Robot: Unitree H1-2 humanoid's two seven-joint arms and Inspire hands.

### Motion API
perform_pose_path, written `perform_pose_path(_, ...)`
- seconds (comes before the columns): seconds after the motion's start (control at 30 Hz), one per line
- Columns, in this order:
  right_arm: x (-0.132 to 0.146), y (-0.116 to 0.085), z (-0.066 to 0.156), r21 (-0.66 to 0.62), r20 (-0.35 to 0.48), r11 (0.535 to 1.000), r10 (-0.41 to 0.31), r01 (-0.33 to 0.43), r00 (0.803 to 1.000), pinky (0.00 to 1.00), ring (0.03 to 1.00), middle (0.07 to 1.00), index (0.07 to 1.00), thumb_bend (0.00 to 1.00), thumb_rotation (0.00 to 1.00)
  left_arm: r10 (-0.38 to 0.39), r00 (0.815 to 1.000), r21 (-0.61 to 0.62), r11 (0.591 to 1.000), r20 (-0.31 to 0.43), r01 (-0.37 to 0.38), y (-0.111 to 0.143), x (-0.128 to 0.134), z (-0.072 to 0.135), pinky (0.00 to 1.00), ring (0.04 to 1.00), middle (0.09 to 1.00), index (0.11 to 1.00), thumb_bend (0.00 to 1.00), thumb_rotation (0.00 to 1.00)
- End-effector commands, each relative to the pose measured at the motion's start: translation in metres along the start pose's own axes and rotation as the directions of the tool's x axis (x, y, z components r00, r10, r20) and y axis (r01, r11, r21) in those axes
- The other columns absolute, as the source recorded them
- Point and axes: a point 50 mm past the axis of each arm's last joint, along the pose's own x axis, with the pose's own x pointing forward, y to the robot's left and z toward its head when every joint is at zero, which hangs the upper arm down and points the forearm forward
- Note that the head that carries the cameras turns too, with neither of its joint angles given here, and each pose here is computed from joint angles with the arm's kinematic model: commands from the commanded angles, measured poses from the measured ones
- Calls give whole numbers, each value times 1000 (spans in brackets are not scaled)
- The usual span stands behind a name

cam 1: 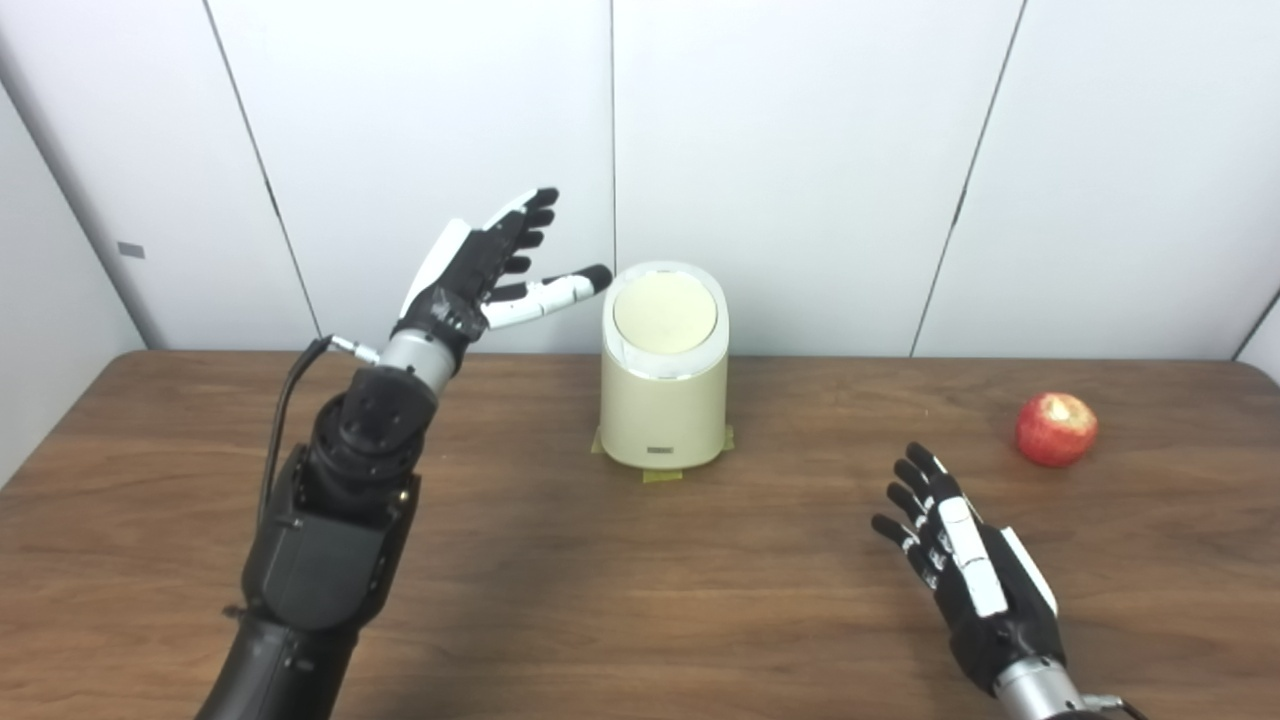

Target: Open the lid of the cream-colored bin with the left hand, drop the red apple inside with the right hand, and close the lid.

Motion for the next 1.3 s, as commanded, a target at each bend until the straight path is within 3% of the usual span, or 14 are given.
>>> perform_pose_path(0.0,7,4,19,1,97,1000,17,-17,995,865,959,966,963,625,806,25,996,79,996,89,-32,16,17,30,869,927,948,956,891,303)
perform_pose_path(0.13,7,6,18,17,102,1000,19,-20,995,873,964,967,959,624,767,-9,996,167,986,92,-7,12,39,44,810,906,936,951,967,165)
perform_pose_path(0.3,8,8,18,19,103,1000,14,-16,995,869,965,968,956,611,769,-51,997,231,972,58,37,11,56,60,793,948,981,986,997,94)
perform_pose_path(0.53,10,8,19,13,110,1000,14,-15,994,873,966,967,950,619,787,-82,994,336,940,66,55,9,74,83,855,979,998,998,971,45)
perform_pose_path(0.67,10,10,19,3,114,1000,19,-20,993,861,963,969,952,611,801,-90,994,375,925,62,60,7,83,93,800,946,1000,1000,961,52)
perform_pose_path(0.8,10,10,19,7,115,1000,13,-14,993,841,952,961,943,619,797,-97,994,459,886,52,63,2,93,102,828,964,1000,1000,952,73)
perform_pose_path(1.03,10,8,22,15,120,1000,9,-11,993,871,959,963,947,627,797,-80,993,601,799,81,16,-9,103,109,790,948,976,962,972,101)
perform_pose_path(1.27,10,10,25,19,127,1000,12,-15,992,857,954,965,951,629,821,-99,990,680,733,98,6,-23,107,102,893,957,955,940,969,59)
